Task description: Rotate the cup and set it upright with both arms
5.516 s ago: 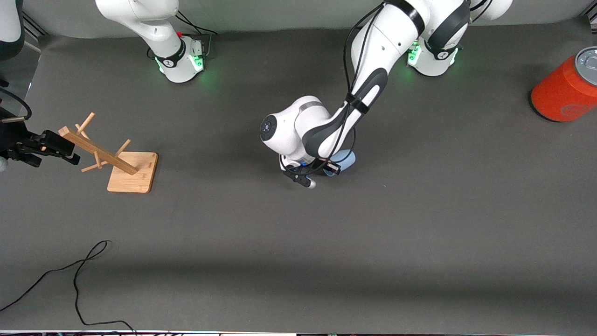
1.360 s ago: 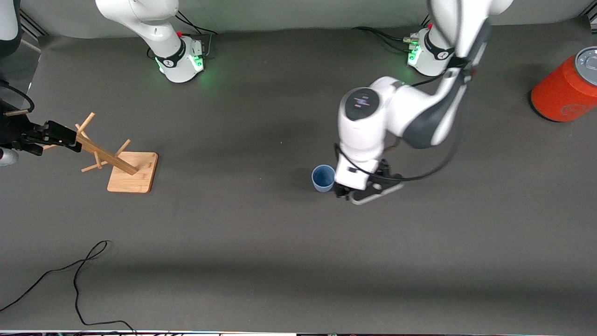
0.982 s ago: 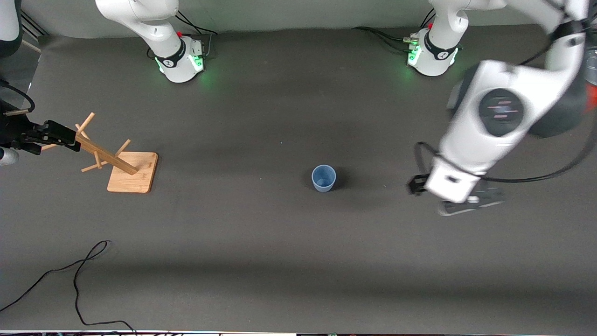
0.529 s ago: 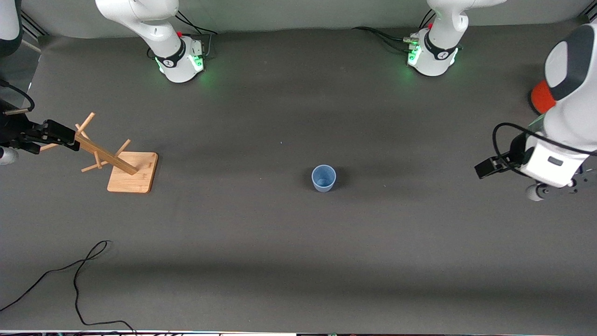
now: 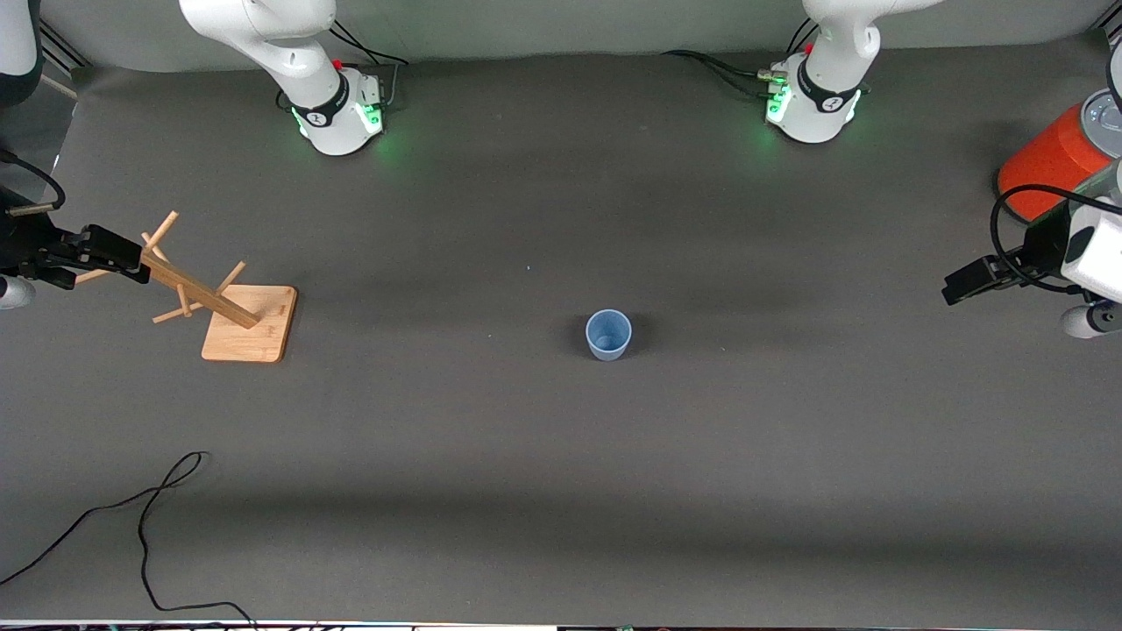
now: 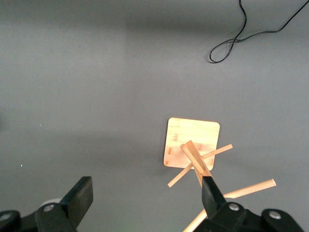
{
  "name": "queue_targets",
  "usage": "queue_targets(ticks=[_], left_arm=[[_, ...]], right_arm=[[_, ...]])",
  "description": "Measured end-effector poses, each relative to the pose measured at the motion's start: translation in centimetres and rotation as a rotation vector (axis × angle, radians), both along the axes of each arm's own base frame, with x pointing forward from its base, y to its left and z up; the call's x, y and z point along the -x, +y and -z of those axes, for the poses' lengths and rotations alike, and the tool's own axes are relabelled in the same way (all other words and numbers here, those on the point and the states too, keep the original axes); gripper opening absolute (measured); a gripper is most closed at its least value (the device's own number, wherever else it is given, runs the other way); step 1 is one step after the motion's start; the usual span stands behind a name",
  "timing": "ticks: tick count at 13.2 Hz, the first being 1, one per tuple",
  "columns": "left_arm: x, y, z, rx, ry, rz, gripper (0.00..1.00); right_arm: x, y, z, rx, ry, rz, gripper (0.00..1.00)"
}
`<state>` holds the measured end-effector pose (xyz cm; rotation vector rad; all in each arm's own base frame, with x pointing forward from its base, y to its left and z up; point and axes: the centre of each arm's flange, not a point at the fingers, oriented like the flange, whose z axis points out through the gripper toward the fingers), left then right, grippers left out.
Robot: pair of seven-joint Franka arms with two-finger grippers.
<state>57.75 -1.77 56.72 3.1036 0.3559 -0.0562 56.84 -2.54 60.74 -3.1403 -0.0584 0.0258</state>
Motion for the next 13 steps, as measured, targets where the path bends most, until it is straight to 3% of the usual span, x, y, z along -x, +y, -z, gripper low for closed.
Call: queue_targets(ticks=[5, 13], left_arm=[[1.6, 2.0, 1.1, -0.001, 0.005, 0.053, 1.00], [1.9, 2.6, 1.0, -0.005, 0.009, 0.081, 1.00]], right_arm=[[0.0, 0.0, 0.0, 0.000, 0.000, 0.000, 1.00], [0.0, 0.0, 0.0, 0.000, 0.000, 0.000, 1.00]])
